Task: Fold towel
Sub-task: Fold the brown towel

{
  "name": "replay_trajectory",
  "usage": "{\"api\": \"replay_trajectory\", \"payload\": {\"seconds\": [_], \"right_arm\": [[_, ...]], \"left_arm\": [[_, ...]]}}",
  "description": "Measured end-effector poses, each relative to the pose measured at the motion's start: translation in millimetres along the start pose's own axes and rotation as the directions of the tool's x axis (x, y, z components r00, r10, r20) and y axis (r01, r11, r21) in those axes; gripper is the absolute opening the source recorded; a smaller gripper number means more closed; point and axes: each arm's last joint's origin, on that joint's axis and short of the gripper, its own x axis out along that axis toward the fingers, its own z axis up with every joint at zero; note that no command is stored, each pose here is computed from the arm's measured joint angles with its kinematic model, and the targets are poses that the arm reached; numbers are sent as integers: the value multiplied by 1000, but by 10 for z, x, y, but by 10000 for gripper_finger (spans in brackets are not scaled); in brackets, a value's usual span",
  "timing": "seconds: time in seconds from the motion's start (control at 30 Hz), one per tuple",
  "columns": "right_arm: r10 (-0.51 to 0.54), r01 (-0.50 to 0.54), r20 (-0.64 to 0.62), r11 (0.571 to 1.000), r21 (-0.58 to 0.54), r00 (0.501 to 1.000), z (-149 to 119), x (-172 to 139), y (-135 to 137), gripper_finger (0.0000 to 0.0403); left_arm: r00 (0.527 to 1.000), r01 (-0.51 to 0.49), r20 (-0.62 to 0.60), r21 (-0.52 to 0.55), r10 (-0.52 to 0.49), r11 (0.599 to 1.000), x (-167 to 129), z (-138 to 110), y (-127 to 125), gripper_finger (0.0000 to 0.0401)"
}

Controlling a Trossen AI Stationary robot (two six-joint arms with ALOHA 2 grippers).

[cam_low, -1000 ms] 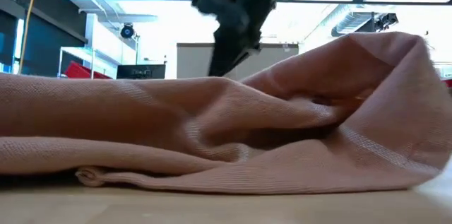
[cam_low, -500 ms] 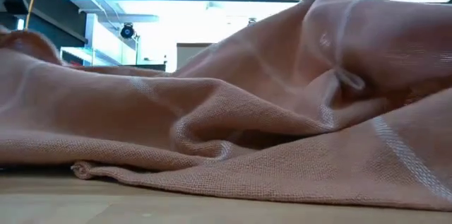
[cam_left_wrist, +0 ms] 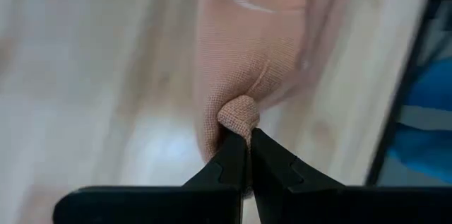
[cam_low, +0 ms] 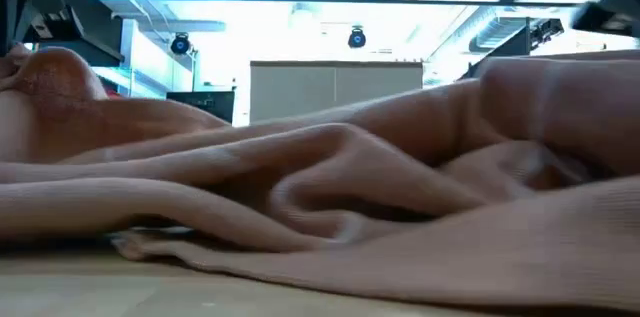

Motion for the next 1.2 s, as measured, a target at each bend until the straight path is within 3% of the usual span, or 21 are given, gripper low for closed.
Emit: {"api": "replay_trajectory", "payload": {"seconds": [0.17, 0.37, 0.57, 0.7, 0.87, 1.0, 1.2], "right_arm": [[72, -68, -108, 997, 38, 992, -63, 14, 27, 26], [171, -148, -229, 983, 112, 958, 4, -146, -110, 109], [195, -191, -61, 979, 69, 979, 137, -542, -386, 173], [109, -108, 79, 994, -14, 991, 240, -690, -610, 187], [-28, 56, 177, 987, -152, 984, 390, -410, -882, 188], [6, 55, 269, 975, -217, 963, 437, -40, -1049, 188], [83, -11, 318, 975, -222, 944, 296, 377, -1236, 188]], "left_arm": [[999, -40, 22, -20, 40, 999, 106, 24, -21, 6], [999, -41, -1, -54, 41, 998, 141, 47, -7, 74], [999, -29, -20, -150, 26, 988, 142, 55, -1, 147], [999, -17, -34, -173, 12, 985, 139, 13, -36, 175], [1000, -16, -28, -189, 11, 982, 147, -27, -74, 187], [1000, -5, -21, -219, 0, 976, 147, -47, -104, 188], [999, 39, -4, -242, -41, 970, 141, -88, -180, 188]]}}
